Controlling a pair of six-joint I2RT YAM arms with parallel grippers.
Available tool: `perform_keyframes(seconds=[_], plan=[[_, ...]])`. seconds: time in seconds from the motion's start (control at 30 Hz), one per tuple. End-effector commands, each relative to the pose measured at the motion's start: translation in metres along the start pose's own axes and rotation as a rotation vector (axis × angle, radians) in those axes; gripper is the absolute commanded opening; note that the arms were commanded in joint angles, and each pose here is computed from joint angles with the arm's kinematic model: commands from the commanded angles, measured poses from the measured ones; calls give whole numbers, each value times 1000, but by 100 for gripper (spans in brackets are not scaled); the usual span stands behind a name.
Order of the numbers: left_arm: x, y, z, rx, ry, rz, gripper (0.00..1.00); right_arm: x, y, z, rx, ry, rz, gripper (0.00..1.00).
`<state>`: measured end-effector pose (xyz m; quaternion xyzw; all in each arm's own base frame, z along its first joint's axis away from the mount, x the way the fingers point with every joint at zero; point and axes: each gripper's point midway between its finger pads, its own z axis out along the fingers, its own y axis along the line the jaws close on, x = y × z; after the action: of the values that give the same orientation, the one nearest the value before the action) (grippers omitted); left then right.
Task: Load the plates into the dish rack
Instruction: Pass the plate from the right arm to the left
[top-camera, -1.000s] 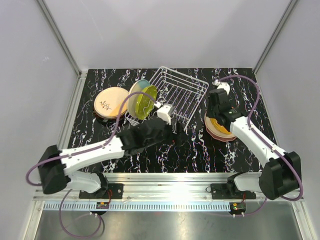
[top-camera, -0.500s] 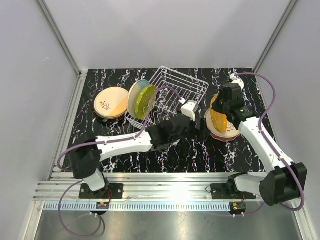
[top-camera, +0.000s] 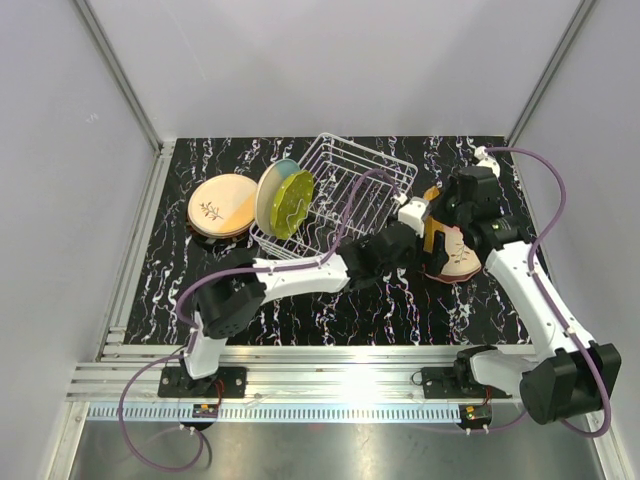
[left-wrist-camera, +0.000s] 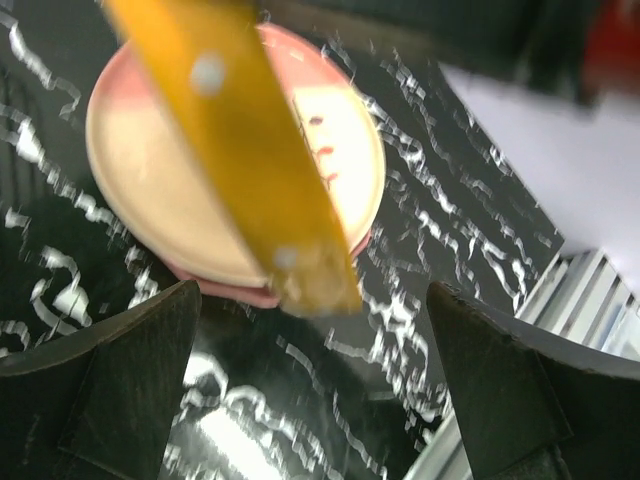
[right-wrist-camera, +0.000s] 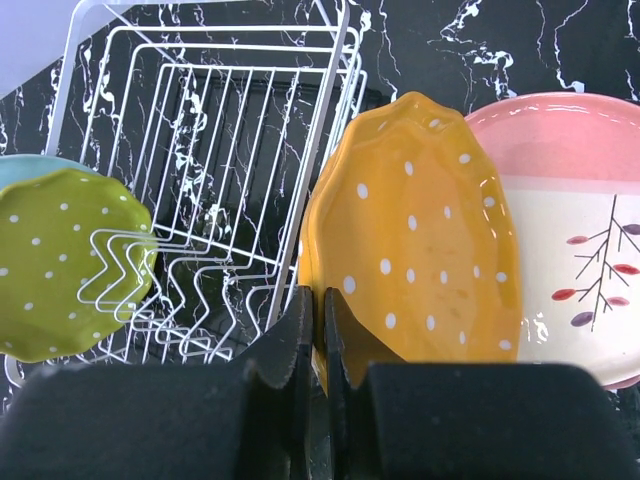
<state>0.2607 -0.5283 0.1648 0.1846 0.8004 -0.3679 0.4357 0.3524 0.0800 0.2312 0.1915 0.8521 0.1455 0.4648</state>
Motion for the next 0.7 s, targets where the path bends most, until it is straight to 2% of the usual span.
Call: perform_keyframes(seconds=[0.0, 0.27, 0.33, 0.43, 0.47, 0.5, 0.57, 0.6, 0.67], plan=[[-39, -18, 12, 27, -112, 16, 99, -46, 23, -23, -93, -158, 16, 0], [-51, -11, 36, -28, -150, 33, 99, -43, 17, -33, -91, -166, 47, 0], [-41, 4, 46, -78, -113, 22, 99, -43, 17, -35, -98, -165, 62, 0], [-34, 19, 52, -119, -85, -9, 92, -40, 18, -39, -113, -157, 86, 0], [-29, 24, 53, -131, -73, -13, 88, -39, 17, -40, -113, -159, 91, 0], [-29, 26, 52, -134, -71, -21, 77, -39, 18, -42, -116, -162, 106, 0], [-19, 34, 50, -152, -53, -22, 68, -38, 15, -43, -111, -170, 120, 0], [-22, 33, 48, -149, -61, -20, 56, -39, 15, -43, -111, -177, 136, 0], [-16, 37, 44, -160, -55, -16, 48, -39, 11, -42, -94, -186, 149, 0]])
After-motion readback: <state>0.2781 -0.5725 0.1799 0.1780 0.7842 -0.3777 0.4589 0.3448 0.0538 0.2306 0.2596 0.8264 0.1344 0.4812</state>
